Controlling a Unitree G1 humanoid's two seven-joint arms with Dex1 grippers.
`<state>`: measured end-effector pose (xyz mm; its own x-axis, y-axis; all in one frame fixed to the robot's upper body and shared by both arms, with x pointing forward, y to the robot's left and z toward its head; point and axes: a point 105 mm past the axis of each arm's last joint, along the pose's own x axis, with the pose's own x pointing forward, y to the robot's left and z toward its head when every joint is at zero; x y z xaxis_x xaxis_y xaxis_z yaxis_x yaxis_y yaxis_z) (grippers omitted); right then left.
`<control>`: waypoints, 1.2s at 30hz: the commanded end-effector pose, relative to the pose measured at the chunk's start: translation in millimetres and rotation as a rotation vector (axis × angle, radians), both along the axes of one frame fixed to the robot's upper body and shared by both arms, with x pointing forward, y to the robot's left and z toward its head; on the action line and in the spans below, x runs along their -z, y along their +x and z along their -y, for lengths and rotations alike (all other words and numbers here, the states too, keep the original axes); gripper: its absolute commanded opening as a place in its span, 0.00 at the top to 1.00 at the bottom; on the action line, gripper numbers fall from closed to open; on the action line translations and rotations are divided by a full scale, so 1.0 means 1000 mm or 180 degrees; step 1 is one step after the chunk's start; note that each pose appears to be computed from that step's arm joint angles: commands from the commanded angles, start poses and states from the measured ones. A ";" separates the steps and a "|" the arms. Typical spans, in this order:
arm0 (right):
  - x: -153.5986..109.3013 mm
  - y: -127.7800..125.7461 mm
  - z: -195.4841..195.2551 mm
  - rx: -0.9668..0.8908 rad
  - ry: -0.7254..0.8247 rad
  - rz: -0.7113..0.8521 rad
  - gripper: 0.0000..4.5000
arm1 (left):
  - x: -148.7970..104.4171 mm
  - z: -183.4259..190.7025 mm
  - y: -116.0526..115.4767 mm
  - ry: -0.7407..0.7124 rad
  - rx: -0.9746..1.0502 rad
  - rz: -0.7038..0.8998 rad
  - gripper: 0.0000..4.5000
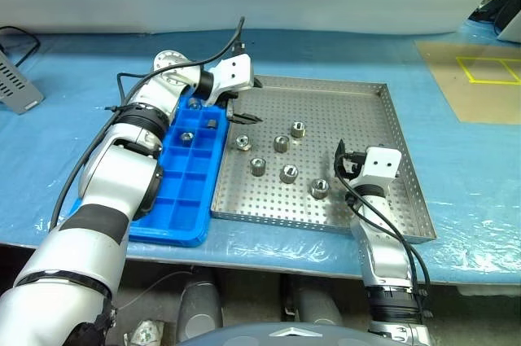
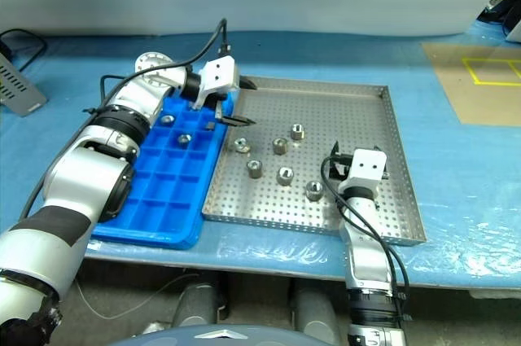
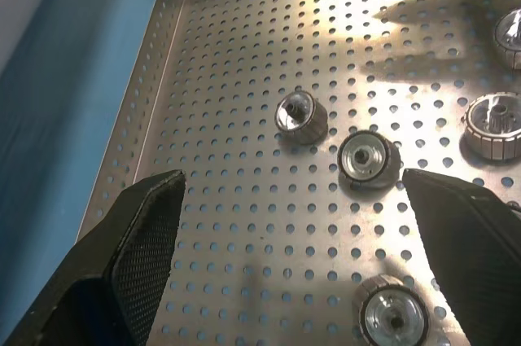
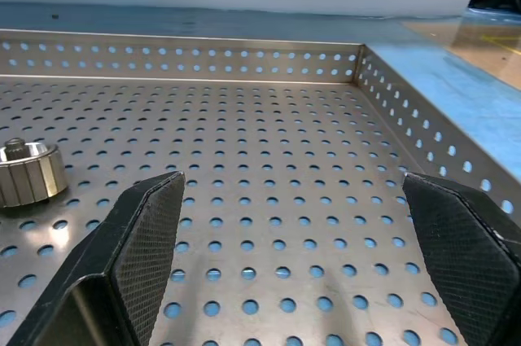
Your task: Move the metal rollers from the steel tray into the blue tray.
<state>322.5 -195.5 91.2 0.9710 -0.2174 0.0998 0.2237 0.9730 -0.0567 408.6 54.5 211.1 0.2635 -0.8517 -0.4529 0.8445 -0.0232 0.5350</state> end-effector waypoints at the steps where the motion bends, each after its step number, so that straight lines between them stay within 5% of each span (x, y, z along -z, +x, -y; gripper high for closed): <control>1: -0.014 -0.002 -0.003 -0.0028 -0.0044 0.0145 0.01 | -0.012 0.001 0.000 0.0090 0.0067 0.0171 0.00; 18: -0.026 0.002 -0.004 -0.0029 -0.0074 0.0183 0.01 | -0.009 0.006 0.000 0.0027 0.0102 0.0158 0.00; 30: -0.030 0.002 -0.001 0.0077 -0.0075 0.0210 0.01 | 0.029 -0.030 -0.005 0.1449 0.0383 0.0392 0.00; 36: -0.028 -0.004 0.001 0.0184 -0.0028 0.0222 0.01 | 0.050 -0.007 -0.007 0.1529 0.0512 0.0471 0.00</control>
